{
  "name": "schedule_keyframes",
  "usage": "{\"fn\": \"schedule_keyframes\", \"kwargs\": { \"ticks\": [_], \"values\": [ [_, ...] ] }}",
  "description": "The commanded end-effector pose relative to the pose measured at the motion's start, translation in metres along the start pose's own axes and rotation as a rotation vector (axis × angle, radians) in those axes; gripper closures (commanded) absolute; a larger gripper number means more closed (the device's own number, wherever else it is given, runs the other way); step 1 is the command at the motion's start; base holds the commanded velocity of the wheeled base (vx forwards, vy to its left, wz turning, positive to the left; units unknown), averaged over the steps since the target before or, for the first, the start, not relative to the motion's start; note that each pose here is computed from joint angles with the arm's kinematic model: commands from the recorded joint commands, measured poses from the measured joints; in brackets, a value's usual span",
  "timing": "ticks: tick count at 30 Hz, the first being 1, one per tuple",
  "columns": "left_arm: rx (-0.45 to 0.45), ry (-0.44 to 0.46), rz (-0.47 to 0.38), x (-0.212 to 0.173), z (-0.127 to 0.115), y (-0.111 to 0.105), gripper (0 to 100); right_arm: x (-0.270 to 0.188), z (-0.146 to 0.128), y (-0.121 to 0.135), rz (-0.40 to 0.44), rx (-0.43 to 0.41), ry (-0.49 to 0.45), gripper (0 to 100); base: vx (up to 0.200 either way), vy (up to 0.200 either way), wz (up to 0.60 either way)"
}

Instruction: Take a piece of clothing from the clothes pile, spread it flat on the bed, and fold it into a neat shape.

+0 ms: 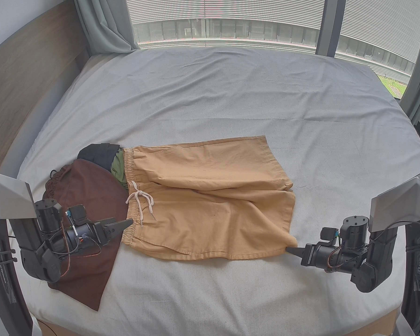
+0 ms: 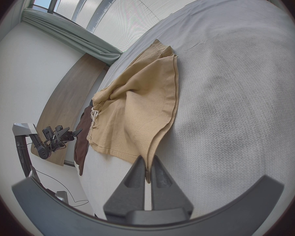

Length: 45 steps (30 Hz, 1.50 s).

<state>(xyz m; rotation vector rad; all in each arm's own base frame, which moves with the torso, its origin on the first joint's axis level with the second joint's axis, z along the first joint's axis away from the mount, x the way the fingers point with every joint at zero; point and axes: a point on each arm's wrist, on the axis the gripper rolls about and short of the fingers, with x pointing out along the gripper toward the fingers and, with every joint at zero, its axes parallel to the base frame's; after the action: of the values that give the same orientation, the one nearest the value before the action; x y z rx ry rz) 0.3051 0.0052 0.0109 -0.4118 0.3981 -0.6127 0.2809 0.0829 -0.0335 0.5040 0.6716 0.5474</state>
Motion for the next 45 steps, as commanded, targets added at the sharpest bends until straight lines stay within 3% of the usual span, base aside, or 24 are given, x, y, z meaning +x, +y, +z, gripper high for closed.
{"fn": "schedule_keyframes", "kwargs": {
  "ticks": [1,13,29,37,45],
  "values": [
    [-0.012,0.013,0.006,0.002,-0.005,0.004,0,0.0,-0.001,0.0,-0.002,0.001,0.002,100,0.0,0.0,0.0],
    [-0.061,0.068,0.023,0.009,-0.026,0.017,0,0.001,0.0,0.001,0.002,-0.002,0.001,100,0.0,0.0,0.0],
    [-0.114,0.121,0.052,0.018,-0.046,0.018,0,0.002,0.001,0.0,0.002,-0.003,-0.004,100,0.0,0.0,0.0],
    [-0.183,0.097,0.079,0.034,-0.045,0.013,0,0.002,0.001,-0.001,0.002,-0.015,-0.008,100,0.0,0.0,0.0],
    [-0.184,0.073,0.111,0.038,-0.042,0.015,0,0.002,0.001,-0.001,0.002,-0.015,-0.008,100,0.0,0.0,0.0]
  ]
}}
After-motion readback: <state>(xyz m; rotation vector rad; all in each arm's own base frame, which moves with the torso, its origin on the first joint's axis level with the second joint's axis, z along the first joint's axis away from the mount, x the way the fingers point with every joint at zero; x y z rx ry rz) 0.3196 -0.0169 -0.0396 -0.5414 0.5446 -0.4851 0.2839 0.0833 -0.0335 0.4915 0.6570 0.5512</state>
